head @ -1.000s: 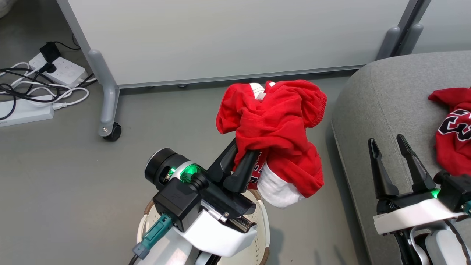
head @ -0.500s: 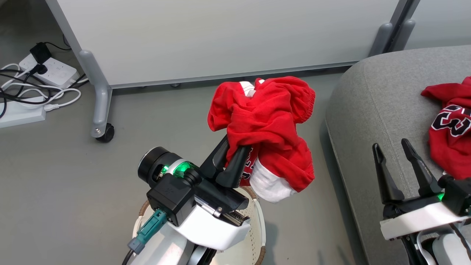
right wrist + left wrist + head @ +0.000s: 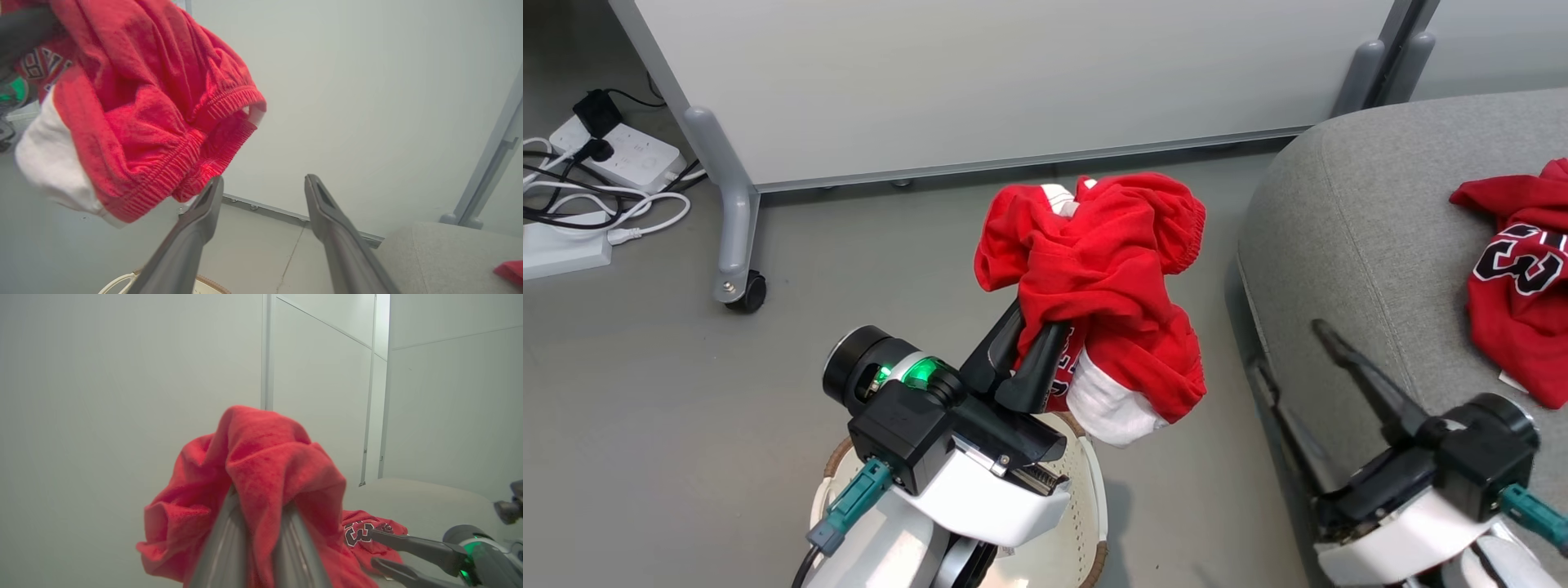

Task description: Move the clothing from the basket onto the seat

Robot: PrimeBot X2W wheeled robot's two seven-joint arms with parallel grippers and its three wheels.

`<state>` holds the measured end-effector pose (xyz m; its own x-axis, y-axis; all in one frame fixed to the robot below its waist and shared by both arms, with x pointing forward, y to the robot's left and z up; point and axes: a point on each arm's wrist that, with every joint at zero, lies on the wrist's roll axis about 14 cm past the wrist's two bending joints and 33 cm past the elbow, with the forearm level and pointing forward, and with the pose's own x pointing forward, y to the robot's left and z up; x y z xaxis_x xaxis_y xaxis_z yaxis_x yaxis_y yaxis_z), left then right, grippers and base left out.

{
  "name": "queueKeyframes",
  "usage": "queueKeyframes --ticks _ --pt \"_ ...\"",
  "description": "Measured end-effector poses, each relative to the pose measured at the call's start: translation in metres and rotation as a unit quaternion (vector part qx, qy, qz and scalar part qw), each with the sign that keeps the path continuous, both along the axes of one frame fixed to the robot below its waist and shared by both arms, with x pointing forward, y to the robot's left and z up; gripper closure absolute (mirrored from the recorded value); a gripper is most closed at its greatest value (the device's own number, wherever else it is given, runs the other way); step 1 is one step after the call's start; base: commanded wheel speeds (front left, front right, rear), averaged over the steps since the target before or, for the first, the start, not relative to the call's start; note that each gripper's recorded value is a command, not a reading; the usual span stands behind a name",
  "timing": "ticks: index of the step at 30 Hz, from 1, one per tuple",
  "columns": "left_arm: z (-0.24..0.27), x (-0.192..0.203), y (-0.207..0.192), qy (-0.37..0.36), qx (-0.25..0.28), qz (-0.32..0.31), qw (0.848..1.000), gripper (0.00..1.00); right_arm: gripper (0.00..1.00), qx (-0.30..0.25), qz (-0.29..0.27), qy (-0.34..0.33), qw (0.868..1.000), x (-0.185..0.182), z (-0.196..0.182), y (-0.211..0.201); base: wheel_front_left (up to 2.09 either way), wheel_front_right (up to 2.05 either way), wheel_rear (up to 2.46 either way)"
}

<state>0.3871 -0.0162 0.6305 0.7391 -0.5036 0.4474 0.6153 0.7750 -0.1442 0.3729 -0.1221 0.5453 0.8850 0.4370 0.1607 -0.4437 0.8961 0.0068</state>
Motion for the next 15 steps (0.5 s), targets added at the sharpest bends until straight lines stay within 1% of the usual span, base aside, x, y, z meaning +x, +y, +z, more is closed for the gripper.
queueKeyframes --ticks 3,6,8,11,15 --pt "-0.001 0.0 -0.001 0.0 0.003 -0.001 1.0 1.0 0.0 0.006 0.041 -0.017 0.999 -0.007 0.013 0.022 0.0 0.0 0.0" --pt "-0.002 -0.001 -0.002 -0.003 0.01 -0.002 1.0 1.0 0.0 -0.005 0.083 -0.036 0.996 -0.015 0.022 0.042 0.0 0.0 0.0" --pt "-0.002 -0.002 -0.003 -0.003 0.011 -0.003 1.0 1.0 0.0 -0.003 0.105 -0.043 0.994 -0.02 0.027 0.054 0.0 0.0 0.0" --pt "-0.002 -0.004 -0.005 -0.004 0.011 -0.007 1.0 1.0 0.0 -0.001 0.125 -0.048 0.991 -0.022 0.031 0.066 0.0 0.0 0.0" --pt "-0.002 -0.01 -0.011 -0.006 0.014 -0.02 1.0 1.0 0.0 -0.003 0.133 -0.055 0.99 -0.019 0.034 0.072 0.0 0.0 0.0"
